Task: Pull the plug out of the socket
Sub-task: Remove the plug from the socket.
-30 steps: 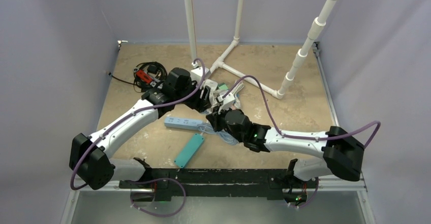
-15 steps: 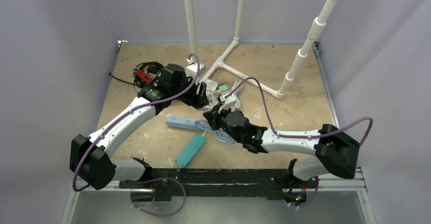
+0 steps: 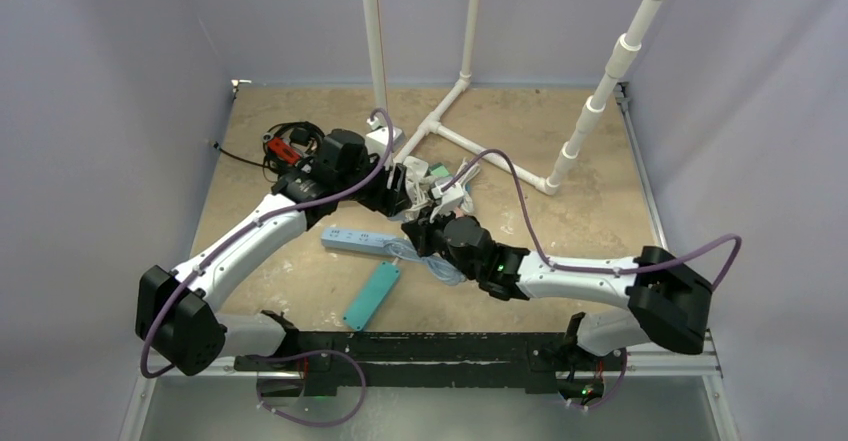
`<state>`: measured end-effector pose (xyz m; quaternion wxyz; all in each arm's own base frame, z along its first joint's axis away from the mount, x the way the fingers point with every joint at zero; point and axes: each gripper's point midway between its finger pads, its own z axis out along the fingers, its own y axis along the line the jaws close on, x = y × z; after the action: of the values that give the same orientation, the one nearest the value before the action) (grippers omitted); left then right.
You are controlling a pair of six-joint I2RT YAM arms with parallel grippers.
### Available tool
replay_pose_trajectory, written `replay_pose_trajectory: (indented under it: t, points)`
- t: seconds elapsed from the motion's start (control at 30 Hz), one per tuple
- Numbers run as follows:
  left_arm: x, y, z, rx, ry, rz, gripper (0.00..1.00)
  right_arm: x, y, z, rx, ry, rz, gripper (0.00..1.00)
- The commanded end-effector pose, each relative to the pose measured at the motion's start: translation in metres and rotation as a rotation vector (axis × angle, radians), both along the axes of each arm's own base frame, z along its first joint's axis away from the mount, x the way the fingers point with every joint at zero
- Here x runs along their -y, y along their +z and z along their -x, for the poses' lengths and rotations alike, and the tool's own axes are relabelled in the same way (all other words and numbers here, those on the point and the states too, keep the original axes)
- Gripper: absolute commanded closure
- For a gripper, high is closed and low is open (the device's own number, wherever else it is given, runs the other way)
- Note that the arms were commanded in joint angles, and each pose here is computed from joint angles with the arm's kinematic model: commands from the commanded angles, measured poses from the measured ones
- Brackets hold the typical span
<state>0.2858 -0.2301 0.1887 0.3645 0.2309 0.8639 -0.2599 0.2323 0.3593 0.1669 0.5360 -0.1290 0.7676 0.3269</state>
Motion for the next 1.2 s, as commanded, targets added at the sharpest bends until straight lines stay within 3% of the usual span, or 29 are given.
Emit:
replay_pose_trajectory:
  t: [0.0, 0.1, 0.23, 0.3, 0.53, 0.67, 0.83, 1.07, 1.17]
  points:
    - [-0.025, 0.006, -0.032, 0.147, 0.160, -0.172, 1.00, 0.001, 0.113, 0.005, 0.143, 0.024, -0.189, 1.00]
    - [-0.033, -0.001, -0.036, 0.150, 0.202, -0.235, 1.00, 0.013, 0.151, 0.011, 0.191, 0.026, -0.264, 1.00]
    - [-0.026, 0.000, -0.032, 0.142, 0.169, -0.210, 1.00, 0.019, 0.155, 0.012, 0.206, 0.017, -0.269, 1.00]
    - [-0.016, 0.007, -0.028, 0.136, 0.130, -0.150, 1.00, 0.016, 0.134, 0.008, 0.182, 0.005, -0.232, 1.00]
    - [0.003, 0.056, -0.020, 0.118, 0.015, 0.152, 1.00, 0.002, -0.012, 0.007, -0.031, -0.004, -0.074, 1.00]
    - [0.010, 0.077, -0.013, 0.129, -0.027, 0.241, 1.00, -0.001, -0.046, 0.010, -0.095, 0.000, -0.033, 1.00]
    - [-0.004, 0.064, -0.022, 0.152, 0.029, 0.170, 1.00, 0.000, -0.013, 0.006, -0.043, -0.006, -0.053, 1.00]
    - [-0.027, 0.007, -0.029, 0.165, 0.167, -0.187, 1.00, 0.006, 0.096, 0.005, 0.100, 0.001, -0.172, 1.00]
    - [-0.034, -0.001, -0.031, 0.172, 0.207, -0.268, 1.00, 0.014, 0.133, 0.008, 0.145, 0.004, -0.233, 1.00]
